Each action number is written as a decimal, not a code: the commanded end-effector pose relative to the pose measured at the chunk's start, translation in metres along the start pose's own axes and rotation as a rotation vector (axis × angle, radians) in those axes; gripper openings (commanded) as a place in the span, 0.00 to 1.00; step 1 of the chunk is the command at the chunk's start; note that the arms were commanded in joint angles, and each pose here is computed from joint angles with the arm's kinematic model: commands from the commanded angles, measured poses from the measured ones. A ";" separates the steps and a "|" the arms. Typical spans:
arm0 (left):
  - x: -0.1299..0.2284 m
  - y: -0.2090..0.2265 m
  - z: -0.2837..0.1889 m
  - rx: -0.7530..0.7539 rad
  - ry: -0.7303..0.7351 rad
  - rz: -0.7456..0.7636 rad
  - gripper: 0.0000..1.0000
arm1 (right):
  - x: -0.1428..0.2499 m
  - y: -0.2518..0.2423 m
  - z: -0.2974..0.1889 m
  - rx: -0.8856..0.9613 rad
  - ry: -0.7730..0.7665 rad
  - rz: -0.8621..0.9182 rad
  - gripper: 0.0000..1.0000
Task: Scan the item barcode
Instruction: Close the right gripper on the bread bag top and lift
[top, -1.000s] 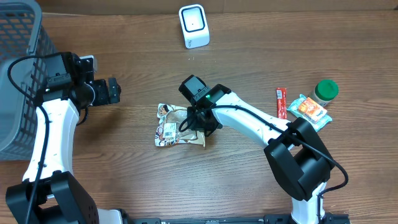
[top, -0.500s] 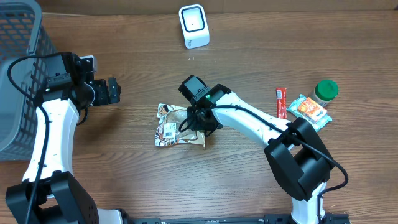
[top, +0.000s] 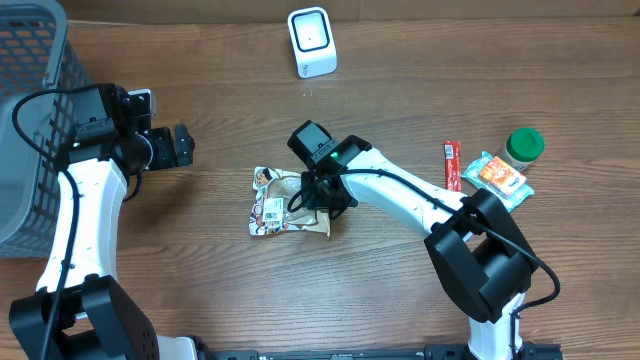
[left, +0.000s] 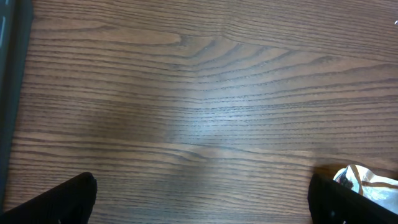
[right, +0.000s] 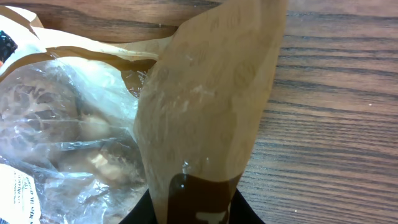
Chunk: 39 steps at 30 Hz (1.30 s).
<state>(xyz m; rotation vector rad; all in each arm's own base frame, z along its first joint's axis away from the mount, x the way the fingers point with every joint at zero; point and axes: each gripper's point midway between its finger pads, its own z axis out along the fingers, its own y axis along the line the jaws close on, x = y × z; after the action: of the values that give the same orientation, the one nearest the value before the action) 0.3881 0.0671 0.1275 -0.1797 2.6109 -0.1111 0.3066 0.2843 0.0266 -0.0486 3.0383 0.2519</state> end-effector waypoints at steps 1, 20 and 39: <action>-0.006 -0.002 -0.001 0.008 -0.012 0.016 1.00 | -0.009 0.011 -0.021 -0.042 -0.048 -0.009 0.04; -0.006 -0.002 -0.001 0.008 -0.013 0.016 1.00 | -0.010 0.012 -0.021 -0.046 -0.052 -0.010 0.04; -0.006 -0.002 -0.001 0.008 -0.013 0.016 1.00 | -0.030 0.035 -0.103 -0.193 -0.248 -0.105 0.04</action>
<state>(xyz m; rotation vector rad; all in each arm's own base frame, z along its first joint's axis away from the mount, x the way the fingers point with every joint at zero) 0.3881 0.0671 0.1275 -0.1797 2.6109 -0.1111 0.3212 0.2971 0.0917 -0.1559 2.8546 0.4120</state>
